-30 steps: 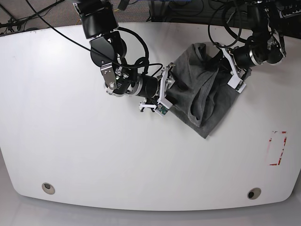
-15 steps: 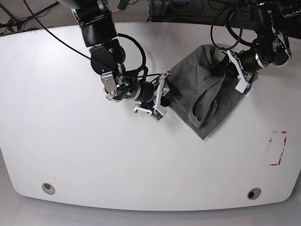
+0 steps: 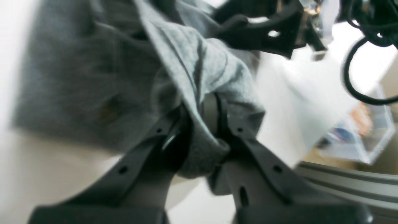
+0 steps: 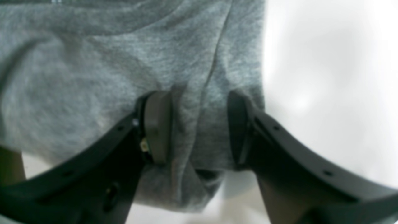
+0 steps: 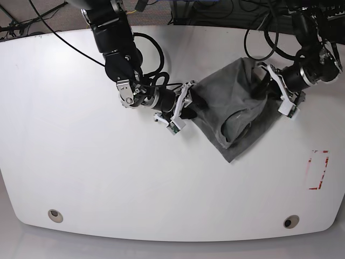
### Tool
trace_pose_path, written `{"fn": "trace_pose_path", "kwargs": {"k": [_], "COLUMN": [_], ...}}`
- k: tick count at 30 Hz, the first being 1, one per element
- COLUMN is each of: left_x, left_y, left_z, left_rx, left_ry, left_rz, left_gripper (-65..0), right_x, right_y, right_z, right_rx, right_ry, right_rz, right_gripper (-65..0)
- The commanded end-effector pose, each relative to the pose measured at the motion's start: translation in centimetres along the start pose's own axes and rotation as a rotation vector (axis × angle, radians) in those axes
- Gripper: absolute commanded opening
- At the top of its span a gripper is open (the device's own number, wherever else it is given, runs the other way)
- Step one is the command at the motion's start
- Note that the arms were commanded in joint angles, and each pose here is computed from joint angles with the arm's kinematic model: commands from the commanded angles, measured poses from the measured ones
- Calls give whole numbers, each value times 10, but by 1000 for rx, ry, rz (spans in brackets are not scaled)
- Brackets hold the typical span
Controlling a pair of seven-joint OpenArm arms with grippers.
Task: Fold the T-shirt properly
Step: 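Hold the bundle with both grippers and tuck the fabric inward, then release the shirt with the left gripper and pull it back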
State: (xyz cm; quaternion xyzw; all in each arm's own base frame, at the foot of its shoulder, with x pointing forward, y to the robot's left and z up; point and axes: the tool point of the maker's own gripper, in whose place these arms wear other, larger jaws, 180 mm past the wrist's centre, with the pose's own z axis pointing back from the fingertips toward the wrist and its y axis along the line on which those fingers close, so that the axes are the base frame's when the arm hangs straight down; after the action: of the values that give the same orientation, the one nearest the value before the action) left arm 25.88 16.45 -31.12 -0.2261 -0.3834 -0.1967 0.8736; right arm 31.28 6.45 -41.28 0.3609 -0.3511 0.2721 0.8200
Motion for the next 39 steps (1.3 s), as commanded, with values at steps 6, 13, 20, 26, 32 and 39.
{"fn": "trace_pose_path", "kwargs": {"k": [6, 13, 20, 26, 32, 39], "left_x": [34, 54, 76, 98, 119, 133], "left_y": [42, 79, 110, 124, 121, 103], "left_z": [14, 13, -6, -5, 7, 23], "left_rx": [64, 91, 109, 163, 187, 223], "left_ry": [-62, -86, -77, -78, -130, -160], "left_rz": [-31, 12, 61, 25, -28, -143], "left_gripper": [-633, -631, -590, -361, -262, -262], "right_x": [-10, -11, -12, -12, -11, 9], "right_y": [-9, -6, 0, 0, 0, 10], "right_z": [6, 7, 6, 6, 6, 12], "right_rx": [-24, -4, 24, 24, 24, 31], "right_ry": [54, 57, 60, 59, 58, 4], "right_rz": [30, 44, 57, 58, 59, 97], "right_gripper": [-368, -368, -368, -368, -368, -365]}}
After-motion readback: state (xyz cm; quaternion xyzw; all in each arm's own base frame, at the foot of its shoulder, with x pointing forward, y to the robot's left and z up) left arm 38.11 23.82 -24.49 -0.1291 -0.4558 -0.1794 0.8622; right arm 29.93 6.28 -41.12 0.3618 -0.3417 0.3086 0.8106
